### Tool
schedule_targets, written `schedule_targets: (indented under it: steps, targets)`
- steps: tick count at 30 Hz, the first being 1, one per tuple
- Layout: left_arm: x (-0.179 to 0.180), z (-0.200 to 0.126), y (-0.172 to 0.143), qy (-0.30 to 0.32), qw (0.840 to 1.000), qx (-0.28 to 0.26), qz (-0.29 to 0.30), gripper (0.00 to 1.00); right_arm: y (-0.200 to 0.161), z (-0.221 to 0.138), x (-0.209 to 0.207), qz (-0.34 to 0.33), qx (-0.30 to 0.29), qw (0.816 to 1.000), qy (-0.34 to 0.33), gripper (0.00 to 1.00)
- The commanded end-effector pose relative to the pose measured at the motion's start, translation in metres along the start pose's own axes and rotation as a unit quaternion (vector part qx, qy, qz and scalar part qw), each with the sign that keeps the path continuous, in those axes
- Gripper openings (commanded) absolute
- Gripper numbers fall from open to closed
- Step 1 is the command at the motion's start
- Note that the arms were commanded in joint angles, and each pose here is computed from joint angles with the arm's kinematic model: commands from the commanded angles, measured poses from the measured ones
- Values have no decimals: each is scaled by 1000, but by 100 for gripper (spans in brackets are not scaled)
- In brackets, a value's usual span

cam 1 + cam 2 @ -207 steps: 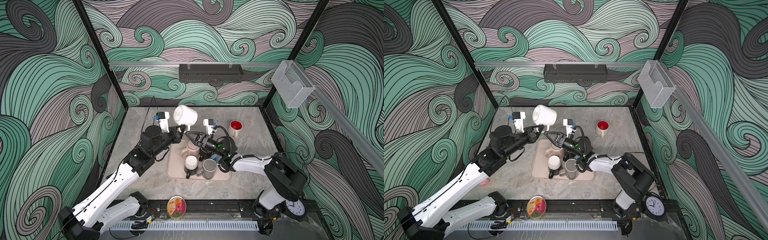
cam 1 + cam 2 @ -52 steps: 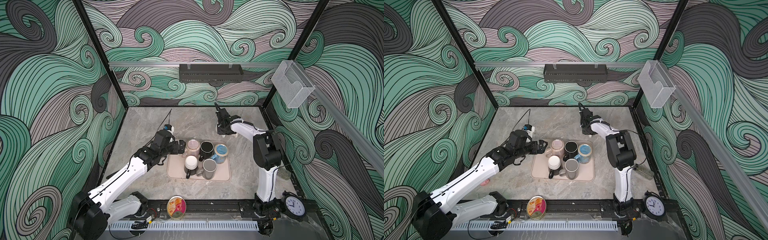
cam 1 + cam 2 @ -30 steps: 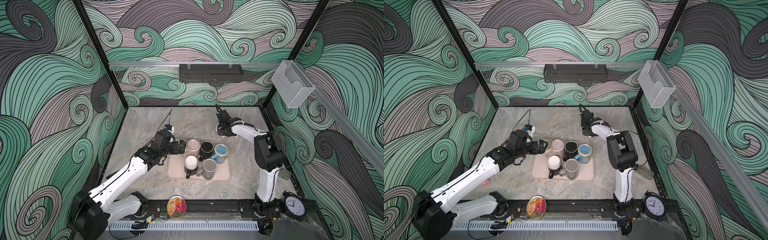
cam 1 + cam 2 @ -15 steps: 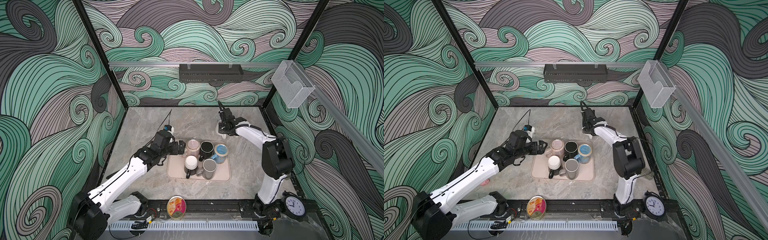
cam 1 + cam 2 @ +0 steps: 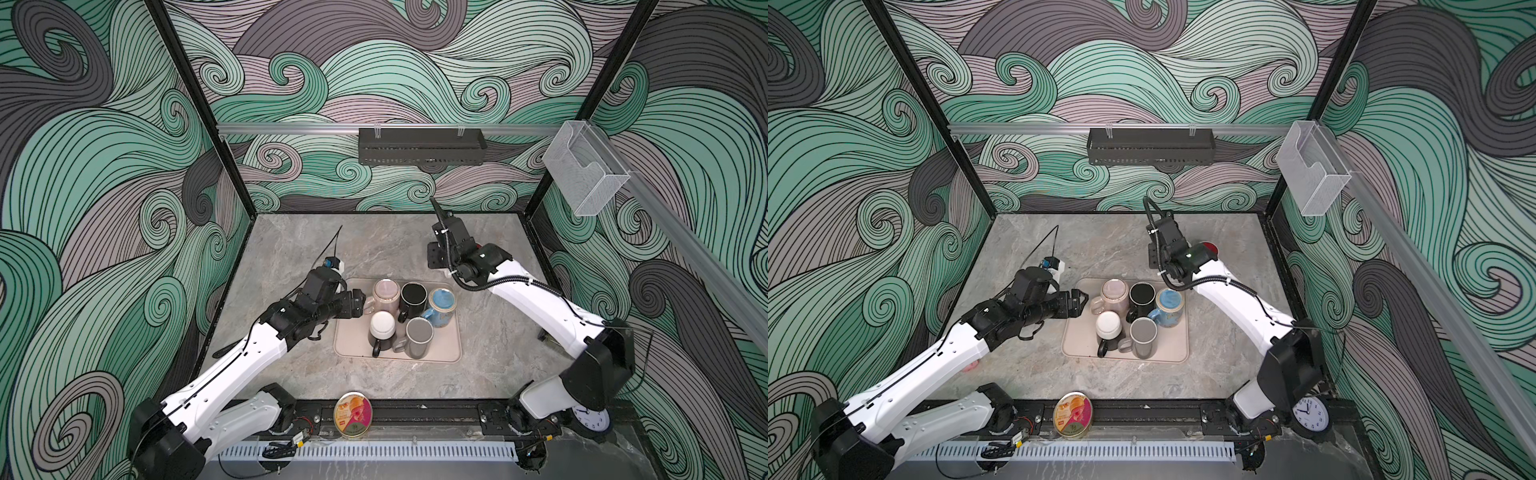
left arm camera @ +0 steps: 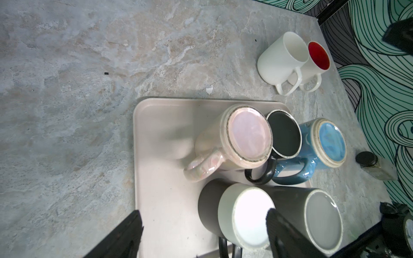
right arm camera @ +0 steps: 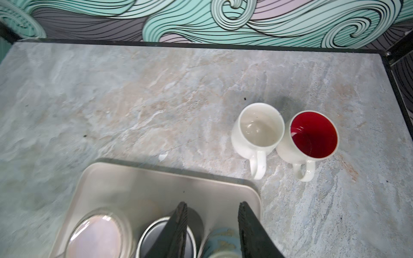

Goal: Turn the mug right side up
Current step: Place the mug at the top-right of the table.

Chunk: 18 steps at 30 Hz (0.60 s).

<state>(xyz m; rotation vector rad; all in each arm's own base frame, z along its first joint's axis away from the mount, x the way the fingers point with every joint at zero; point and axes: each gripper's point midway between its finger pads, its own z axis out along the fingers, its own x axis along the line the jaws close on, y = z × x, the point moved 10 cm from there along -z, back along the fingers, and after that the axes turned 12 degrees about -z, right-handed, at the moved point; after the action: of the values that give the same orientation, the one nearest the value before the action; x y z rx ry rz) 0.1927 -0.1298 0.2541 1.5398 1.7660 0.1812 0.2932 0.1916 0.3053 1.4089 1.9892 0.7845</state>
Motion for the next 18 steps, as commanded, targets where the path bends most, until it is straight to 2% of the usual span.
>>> schedule_targets:
  steps: [1,6,10,15,18]
  targets:
    - [7,-10,-13,37,999,20,1,87,-15,-21,9,-14,2,1000,3,40]
    - [6,-15,-26,50,998,37,9,83,-30,-52,33,-41,-1,999,36,39]
    - [3,-15,-36,58,997,49,14,79,-47,-64,55,-70,25,996,51,39]
    - [-1,-4,-51,55,996,68,9,78,-67,-63,76,-90,54,992,72,39]
    - [-7,8,-60,43,996,84,4,74,-74,-56,79,-94,62,991,70,39]
